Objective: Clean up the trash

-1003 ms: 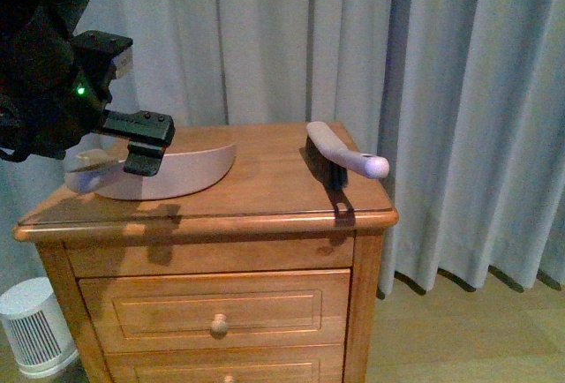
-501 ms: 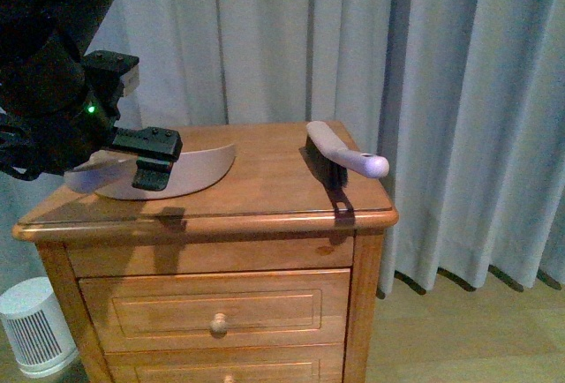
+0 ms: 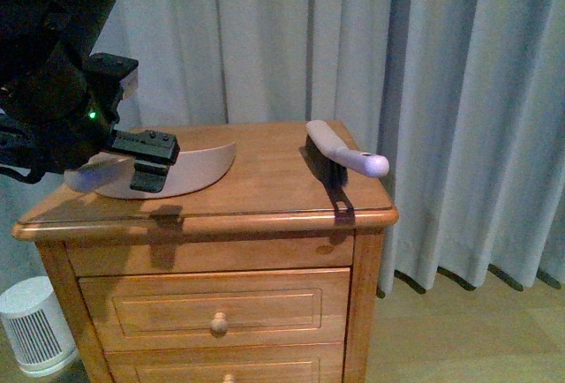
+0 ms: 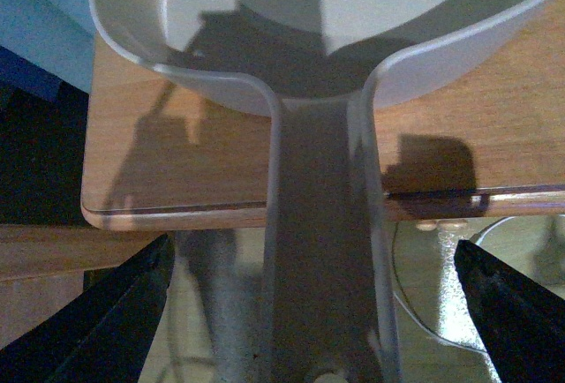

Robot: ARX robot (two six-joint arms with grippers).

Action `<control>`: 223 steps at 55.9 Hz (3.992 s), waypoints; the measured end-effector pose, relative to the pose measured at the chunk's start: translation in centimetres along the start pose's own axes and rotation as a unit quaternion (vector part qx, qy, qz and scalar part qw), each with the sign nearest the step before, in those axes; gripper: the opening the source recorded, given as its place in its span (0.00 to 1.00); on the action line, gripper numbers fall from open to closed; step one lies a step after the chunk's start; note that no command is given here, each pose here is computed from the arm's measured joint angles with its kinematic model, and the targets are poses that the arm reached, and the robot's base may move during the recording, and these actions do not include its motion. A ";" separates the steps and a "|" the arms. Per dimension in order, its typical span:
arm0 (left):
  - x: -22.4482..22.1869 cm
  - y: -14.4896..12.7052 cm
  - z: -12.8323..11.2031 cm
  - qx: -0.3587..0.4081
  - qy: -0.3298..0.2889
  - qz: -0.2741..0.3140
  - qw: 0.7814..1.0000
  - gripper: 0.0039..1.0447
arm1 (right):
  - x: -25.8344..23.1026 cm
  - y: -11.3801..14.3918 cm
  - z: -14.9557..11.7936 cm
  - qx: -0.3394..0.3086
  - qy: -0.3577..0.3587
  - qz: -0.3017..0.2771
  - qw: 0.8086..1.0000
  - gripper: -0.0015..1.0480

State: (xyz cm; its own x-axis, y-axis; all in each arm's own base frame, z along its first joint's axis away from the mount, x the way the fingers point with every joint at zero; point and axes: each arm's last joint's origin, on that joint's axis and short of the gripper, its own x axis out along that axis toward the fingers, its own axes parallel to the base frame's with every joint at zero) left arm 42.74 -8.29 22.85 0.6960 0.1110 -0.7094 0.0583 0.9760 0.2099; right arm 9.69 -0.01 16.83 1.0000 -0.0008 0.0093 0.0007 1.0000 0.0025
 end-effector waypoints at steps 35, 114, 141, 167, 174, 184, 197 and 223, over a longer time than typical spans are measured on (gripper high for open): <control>0.1 0.2 -0.2 0.001 0.005 -0.002 1.000 0.28 | 0.0 0.0 0.0 0.000 0.000 0.000 1.000 0.93; -27.1 6.9 -15.1 0.039 -0.465 0.058 0.882 0.27 | 0.0 0.0 0.0 0.000 0.000 0.000 1.000 0.93; -25.9 6.2 -17.8 0.023 -0.443 0.044 0.895 0.27 | 0.0 0.0 0.0 0.000 0.000 0.000 1.000 0.93; -25.7 6.1 -17.8 0.017 -0.440 0.040 0.897 0.27 | 0.0 0.0 0.0 0.000 0.000 0.000 1.000 0.93; -25.7 6.1 -17.8 0.017 -0.439 0.040 0.897 0.27 | 0.2 0.1 0.2 -0.034 -0.001 -0.090 0.995 0.93; -25.7 6.1 -17.9 0.017 -0.439 0.040 0.897 0.27 | 1.8 0.3 1.8 -0.029 0.037 -0.113 0.992 0.93; -25.7 6.1 -17.9 0.017 -0.439 0.040 0.897 0.27 | 7.7 2.5 9.3 0.027 0.083 -0.052 0.995 0.93; -25.7 6.1 -17.9 0.017 -0.439 0.040 0.897 0.27 | 25.5 10.5 14.2 0.047 0.301 -0.008 0.952 0.93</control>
State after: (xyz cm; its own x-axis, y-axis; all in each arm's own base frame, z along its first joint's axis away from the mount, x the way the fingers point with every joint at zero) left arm 12.42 -1.84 30.36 0.9936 -0.0252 0.1100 -0.0052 0.9635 0.2677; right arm 35.03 10.44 31.29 0.8241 0.0133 -0.5663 0.0435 0.9953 0.0867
